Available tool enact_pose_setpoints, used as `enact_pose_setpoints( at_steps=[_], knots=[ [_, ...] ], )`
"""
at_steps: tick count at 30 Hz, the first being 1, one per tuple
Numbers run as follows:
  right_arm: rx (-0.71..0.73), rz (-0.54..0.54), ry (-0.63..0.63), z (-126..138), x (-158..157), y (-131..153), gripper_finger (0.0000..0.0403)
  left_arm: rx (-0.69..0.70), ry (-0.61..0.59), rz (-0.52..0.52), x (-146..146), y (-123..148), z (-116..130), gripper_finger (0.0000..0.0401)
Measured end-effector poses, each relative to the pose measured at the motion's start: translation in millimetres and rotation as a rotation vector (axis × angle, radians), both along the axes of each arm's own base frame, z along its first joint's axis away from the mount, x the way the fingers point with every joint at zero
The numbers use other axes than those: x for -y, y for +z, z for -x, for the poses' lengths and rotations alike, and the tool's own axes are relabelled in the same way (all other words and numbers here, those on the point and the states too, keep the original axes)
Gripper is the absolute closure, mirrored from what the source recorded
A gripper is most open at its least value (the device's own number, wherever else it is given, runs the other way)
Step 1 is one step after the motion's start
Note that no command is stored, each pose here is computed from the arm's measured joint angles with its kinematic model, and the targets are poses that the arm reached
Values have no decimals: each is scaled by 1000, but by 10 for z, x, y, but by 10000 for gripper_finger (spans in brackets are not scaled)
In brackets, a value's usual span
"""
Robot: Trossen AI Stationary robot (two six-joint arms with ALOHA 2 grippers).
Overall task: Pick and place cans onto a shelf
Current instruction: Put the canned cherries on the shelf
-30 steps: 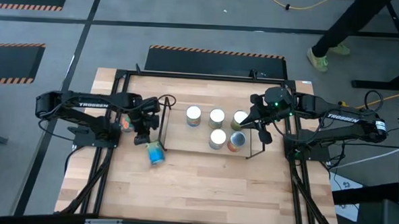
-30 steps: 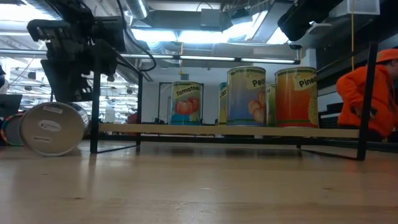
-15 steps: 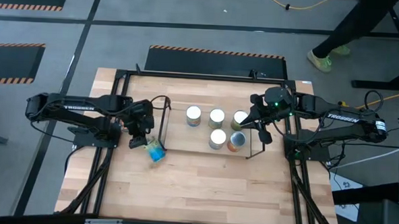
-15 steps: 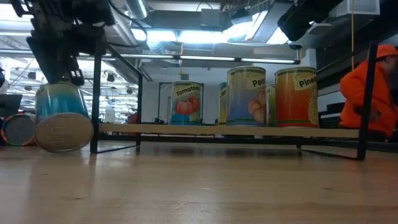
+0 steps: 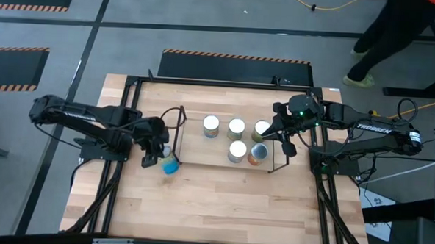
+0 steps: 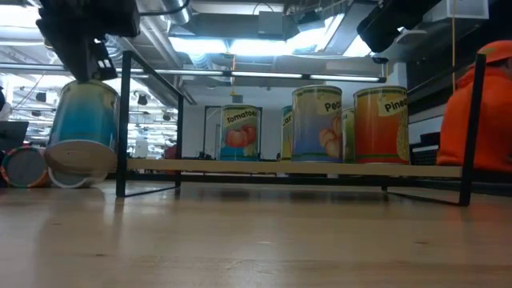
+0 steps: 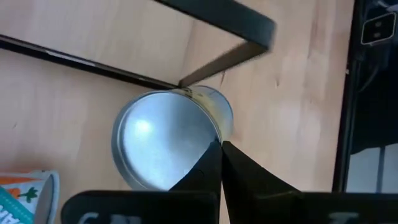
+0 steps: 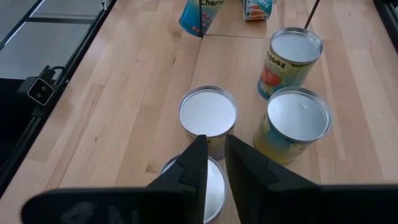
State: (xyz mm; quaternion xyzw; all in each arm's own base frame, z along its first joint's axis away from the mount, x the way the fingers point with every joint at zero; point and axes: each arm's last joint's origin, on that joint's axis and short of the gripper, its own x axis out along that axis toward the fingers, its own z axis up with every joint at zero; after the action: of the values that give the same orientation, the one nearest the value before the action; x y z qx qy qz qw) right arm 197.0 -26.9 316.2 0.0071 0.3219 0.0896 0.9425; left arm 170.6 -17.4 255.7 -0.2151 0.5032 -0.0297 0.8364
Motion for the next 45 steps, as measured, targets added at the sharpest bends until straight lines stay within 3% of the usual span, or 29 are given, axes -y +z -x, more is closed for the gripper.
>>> enact_pose_setpoints(
  at_steps=[14,39,45],
  knots=[
    [7,1,-1,-4,2,5,341,-80,16,12,309,-44,-12,401],
    [65,12,-1,-38,8,50,341,-137,83,-254,368,-148,30,401],
    [65,12,-1,-38,7,50,341,-154,83,-266,361,-155,47,401]
  ],
)
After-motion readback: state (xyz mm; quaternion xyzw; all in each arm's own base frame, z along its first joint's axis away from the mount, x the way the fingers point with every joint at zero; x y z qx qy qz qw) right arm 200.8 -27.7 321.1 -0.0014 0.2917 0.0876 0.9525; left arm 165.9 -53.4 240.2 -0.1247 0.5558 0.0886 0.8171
